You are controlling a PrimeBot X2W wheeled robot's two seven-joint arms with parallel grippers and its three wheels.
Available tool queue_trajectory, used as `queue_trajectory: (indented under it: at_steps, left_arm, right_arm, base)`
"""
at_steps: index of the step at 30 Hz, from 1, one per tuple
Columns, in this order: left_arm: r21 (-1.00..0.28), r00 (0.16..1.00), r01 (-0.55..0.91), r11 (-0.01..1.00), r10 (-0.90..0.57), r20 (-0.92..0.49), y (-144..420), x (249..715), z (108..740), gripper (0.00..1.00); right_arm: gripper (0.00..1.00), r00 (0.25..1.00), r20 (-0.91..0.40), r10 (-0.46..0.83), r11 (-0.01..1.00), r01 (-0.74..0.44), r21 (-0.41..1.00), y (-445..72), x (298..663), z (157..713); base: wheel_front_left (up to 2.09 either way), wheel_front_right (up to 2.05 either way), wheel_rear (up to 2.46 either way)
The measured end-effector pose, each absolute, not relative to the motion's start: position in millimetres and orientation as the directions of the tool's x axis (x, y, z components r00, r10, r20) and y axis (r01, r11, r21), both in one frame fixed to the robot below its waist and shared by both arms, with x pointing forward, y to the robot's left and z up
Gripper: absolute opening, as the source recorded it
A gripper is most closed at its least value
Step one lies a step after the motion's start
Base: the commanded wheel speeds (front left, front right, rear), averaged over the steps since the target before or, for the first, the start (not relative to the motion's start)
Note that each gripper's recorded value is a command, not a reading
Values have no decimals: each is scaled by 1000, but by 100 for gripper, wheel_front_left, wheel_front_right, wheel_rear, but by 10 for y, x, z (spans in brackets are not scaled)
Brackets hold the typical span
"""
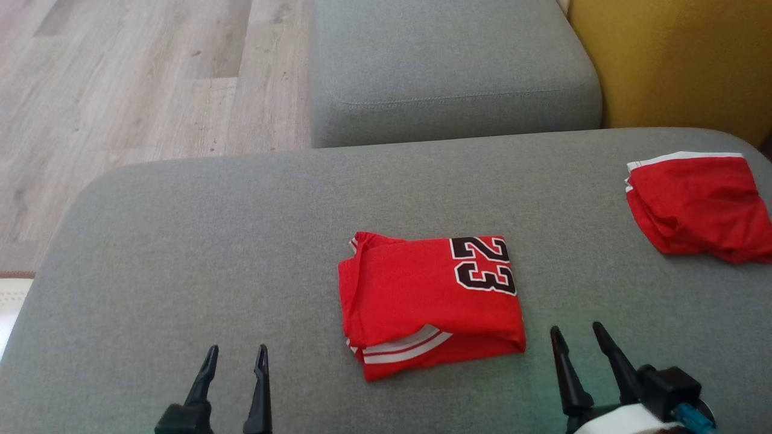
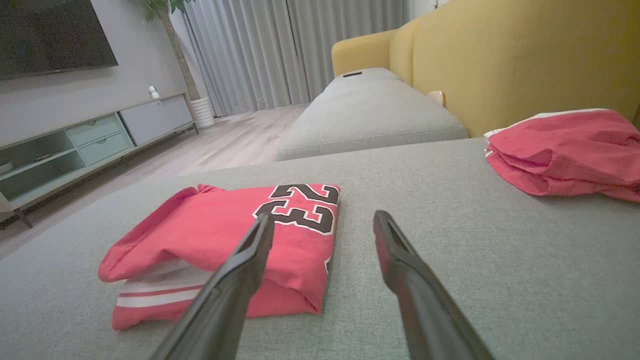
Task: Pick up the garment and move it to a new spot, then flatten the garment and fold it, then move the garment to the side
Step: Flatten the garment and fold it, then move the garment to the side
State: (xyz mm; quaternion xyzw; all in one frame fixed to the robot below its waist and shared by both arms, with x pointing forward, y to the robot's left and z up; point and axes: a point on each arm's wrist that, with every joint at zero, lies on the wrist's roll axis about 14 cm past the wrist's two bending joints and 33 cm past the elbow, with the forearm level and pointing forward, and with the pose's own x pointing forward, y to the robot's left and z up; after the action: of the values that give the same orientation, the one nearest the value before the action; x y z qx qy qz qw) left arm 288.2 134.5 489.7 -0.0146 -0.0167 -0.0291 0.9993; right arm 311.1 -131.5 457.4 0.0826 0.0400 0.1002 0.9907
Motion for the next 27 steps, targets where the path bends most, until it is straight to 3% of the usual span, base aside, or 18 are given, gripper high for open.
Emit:
queue_trajectory:
  at_steps: [27]
  left_arm:
    - [-17,997,50,999,-50,52,1371,2872,4946,100]
  right_arm:
    - [100,972,-48,229,965,-220,140,-1219,3119,4622]
  base:
    - [0,0,0]
